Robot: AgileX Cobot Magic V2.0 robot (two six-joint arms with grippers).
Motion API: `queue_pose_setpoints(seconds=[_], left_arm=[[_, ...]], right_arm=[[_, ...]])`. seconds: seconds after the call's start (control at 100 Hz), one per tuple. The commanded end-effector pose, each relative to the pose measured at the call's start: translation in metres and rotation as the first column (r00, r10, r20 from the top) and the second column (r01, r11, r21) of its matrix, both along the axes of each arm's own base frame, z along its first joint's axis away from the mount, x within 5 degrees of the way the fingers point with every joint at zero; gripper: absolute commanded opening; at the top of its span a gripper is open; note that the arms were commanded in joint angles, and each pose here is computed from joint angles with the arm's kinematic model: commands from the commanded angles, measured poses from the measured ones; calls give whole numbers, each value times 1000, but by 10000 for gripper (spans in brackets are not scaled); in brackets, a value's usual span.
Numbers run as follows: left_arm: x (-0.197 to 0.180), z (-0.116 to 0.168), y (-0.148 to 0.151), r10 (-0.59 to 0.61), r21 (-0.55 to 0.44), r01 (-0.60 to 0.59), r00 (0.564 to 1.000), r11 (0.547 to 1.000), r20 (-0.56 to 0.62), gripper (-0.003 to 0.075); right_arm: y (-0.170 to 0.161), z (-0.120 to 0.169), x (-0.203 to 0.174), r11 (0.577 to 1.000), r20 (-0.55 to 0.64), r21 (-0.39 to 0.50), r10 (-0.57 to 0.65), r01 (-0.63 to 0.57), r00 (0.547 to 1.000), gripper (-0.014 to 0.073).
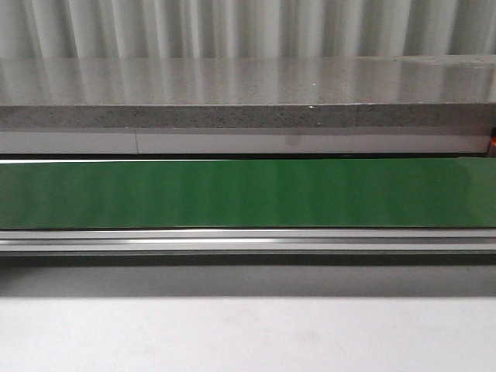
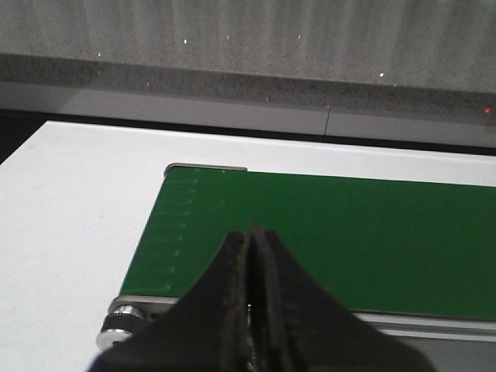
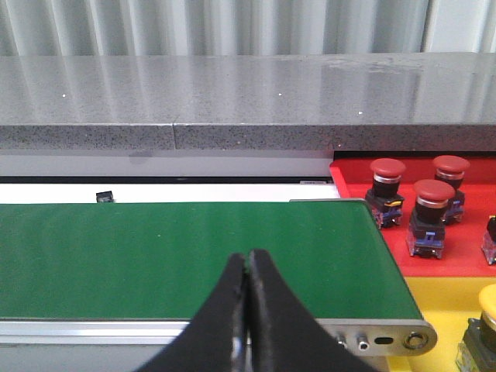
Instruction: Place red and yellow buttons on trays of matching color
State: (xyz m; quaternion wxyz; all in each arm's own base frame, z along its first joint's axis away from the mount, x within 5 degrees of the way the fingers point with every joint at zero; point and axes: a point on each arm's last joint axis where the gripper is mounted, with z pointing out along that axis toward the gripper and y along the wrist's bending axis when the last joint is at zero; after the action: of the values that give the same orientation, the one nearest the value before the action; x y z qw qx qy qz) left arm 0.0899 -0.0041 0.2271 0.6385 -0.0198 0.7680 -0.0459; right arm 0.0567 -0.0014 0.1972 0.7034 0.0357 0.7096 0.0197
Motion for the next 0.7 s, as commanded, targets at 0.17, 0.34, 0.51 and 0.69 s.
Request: queue_pose_setpoints(seconds=[0.17,0.34,0.51,0.69], left_arm=[[-17,-19,-1,-12,-57,23,983,998,181,-20],[-27,-27,0,-10,-49,21,978,999,208,-20],[-35,-23,1,-8,-51,24,955,998,295,-20],[-35,-23,1,-8,-51,23,958,998,288,-20]], right_arm=[[0,9,-1,1000,102,-14,2,-1,995,-67],[0,9,-1,1000,102,-14,2,-1,995,-67],[0,9,-1,1000,102,-14,2,-1,995,-67],[0,9,-1,1000,102,-14,2,-1,995,-67]])
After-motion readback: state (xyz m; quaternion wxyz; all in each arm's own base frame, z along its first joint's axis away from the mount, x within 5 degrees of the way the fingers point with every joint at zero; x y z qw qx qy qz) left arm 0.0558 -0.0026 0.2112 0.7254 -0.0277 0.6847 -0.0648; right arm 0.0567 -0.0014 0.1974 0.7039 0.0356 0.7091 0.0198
